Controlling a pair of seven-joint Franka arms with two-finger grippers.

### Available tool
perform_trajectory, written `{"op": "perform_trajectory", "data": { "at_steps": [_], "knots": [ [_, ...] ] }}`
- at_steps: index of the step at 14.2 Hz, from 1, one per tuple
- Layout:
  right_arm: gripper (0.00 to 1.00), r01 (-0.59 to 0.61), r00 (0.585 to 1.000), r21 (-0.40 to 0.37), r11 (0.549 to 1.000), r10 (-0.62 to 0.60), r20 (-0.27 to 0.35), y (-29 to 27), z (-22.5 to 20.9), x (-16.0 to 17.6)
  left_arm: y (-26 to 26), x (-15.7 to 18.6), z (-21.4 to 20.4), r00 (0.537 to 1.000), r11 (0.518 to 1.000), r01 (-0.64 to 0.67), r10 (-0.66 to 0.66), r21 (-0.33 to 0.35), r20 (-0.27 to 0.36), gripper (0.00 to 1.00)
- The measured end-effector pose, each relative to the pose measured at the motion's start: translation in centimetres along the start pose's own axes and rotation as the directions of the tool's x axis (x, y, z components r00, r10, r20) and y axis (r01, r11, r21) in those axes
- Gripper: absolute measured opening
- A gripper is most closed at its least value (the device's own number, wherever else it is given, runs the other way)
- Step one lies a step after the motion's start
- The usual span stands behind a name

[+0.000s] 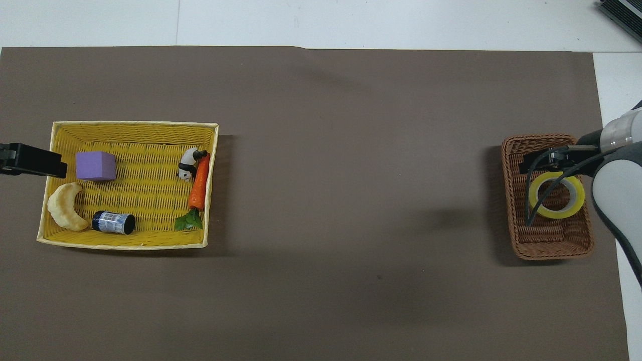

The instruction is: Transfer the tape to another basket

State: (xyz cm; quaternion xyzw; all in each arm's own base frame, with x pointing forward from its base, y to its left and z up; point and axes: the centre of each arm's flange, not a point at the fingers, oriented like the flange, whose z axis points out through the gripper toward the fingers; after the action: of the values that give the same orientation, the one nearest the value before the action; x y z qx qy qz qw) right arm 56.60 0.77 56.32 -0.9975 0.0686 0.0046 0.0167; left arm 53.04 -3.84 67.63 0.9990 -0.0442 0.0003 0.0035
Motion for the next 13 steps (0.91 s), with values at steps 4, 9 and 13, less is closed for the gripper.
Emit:
{"op": "perform_trajectory", "data": {
  "at_steps": [4,9,13],
  "knots": [
    [1.00,-0.006,1.000,-0.028,1.000,0.006,0.002,-3.7,-5.2,-1.6,-0.5,0.0,0.0,1.000,1.000,0.009,-0.009,0.000,0.002,1.00],
    [1.00,-0.022,1.000,-0.011,1.000,0.023,0.007,-2.0,-9.3,-2.7,-1.1,-0.1,0.0,1.000,1.000,0.005,-0.005,-0.002,0.003,1.00],
    [1.00,0.028,0.999,-0.011,1.000,-0.028,0.017,0.3,-9.0,-2.3,-1.6,-0.1,0.0,1.000,1.000,0.002,-0.002,-0.002,0.003,1.00]
  ]
}}
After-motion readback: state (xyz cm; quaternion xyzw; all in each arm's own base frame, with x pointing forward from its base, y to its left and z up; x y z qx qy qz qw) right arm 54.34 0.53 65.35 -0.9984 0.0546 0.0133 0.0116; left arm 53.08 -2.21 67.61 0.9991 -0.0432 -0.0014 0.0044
